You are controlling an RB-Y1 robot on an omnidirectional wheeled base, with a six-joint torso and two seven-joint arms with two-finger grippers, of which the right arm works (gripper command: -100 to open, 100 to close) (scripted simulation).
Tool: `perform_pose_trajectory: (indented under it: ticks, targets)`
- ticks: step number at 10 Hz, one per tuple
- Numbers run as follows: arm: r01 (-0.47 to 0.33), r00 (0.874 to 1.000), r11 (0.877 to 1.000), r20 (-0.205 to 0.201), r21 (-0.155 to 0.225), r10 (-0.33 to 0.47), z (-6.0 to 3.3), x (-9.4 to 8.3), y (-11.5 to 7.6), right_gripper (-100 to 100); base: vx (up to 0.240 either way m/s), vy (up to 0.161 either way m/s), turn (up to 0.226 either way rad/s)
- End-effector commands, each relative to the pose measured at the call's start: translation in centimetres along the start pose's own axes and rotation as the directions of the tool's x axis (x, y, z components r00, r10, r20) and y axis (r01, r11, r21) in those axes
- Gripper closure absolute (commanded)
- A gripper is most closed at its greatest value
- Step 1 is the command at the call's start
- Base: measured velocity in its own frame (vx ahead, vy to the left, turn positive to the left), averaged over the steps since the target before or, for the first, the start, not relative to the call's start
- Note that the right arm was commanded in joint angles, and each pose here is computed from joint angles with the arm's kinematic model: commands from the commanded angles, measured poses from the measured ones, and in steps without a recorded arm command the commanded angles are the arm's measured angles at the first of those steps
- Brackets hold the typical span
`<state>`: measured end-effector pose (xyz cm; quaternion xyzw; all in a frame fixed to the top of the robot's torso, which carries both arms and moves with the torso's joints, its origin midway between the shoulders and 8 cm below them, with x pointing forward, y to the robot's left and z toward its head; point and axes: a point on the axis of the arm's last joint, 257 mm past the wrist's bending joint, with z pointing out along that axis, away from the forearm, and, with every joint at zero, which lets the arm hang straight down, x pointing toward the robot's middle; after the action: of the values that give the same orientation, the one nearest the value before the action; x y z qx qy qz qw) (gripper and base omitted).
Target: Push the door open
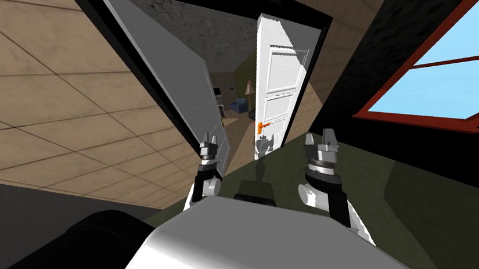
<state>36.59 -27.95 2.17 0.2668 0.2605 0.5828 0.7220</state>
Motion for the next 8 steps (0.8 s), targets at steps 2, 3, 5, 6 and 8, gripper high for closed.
perform_pose_trajectory:
  ticks: [2,3,5,6,8]
  targets:
    - [-0.021,0.999,0.999,-0.023,0.043,0.022,-0.15,1.2,-2.2,-100,0.078,-0.073,0.049]
    - [-0.029,0.999,0.998,-0.032,0.061,0.031,-0.20,1.7,-3.2,-100,0.077,-0.099,0.046]
    - [-0.044,0.998,0.994,-0.050,0.097,0.049,-0.35,2.7,-5.0,-100,0.084,-0.111,0.063]
    - [-0.052,0.996,0.992,-0.059,0.116,0.059,-0.45,3.3,-6.0,-100,0.101,-0.096,0.061]
    - [-0.066,0.994,0.986,-0.078,0.156,0.079,-0.69,4.5,-8.0,-100,0.096,-0.090,0.064]
